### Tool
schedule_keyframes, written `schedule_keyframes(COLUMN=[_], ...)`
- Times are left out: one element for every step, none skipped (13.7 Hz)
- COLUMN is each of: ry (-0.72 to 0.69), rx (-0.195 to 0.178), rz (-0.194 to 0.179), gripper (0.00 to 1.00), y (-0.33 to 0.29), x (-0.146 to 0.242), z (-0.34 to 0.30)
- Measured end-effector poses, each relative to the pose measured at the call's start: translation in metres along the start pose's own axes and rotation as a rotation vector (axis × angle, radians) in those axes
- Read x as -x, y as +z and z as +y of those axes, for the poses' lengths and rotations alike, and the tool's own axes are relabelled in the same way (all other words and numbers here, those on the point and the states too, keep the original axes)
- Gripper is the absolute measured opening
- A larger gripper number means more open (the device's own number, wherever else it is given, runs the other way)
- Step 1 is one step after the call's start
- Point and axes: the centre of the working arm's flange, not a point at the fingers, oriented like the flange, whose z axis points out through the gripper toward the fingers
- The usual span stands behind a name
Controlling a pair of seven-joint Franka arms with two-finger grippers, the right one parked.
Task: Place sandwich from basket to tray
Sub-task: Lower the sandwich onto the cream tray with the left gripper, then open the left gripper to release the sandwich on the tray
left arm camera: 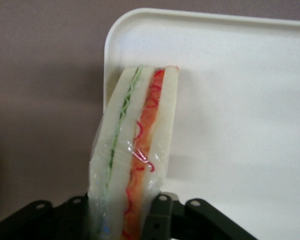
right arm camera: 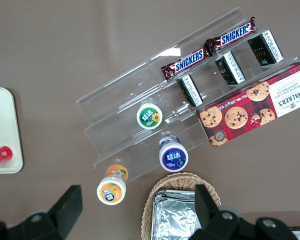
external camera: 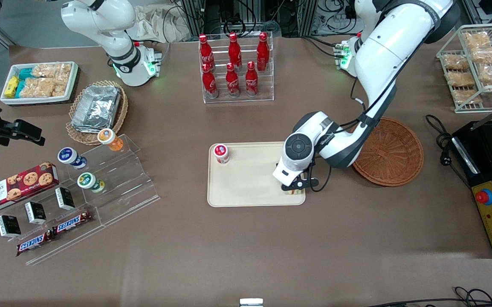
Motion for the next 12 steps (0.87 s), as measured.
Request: schedule_keyframes(ry=[0.002, 0.003, 0.003, 0.002, 0.0, -0.004, -0.008, -0.014, -0.02, -0.023, -0.02, -0.014], rx=[-0.002, -0.003, -0.002, 0.0, 0.005, 0.01, 0.01, 0.005, -0.002, -0.005, -0.002, 0.005], rz=[0.001, 0.002, 0.004, 0.008, 0.015, 0.026, 0.039, 0.054, 0.068, 0.079, 0.083, 0.081], gripper=[0.53, 0.61, 0.72, 0.81, 0.92, 0.99, 0.99, 1.0, 1.0, 1.0, 1.0, 1.0], y=[0.001, 0.002, 0.001, -0.001, -0.006, -0.014, -0.026, -0.043, -0.062, -0.082, -0.101, -0.12], x=[0.0, -0.001, -0.001, -0.002, -0.004, -0.007, -0.009, -0.01, -0.01, -0.01, -0.009, -0.009], z=[0.0, 0.0, 0.0, 0.0, 0.001, 0.0, -0.001, -0.004, -0.007, -0.011, -0.014, -0.02])
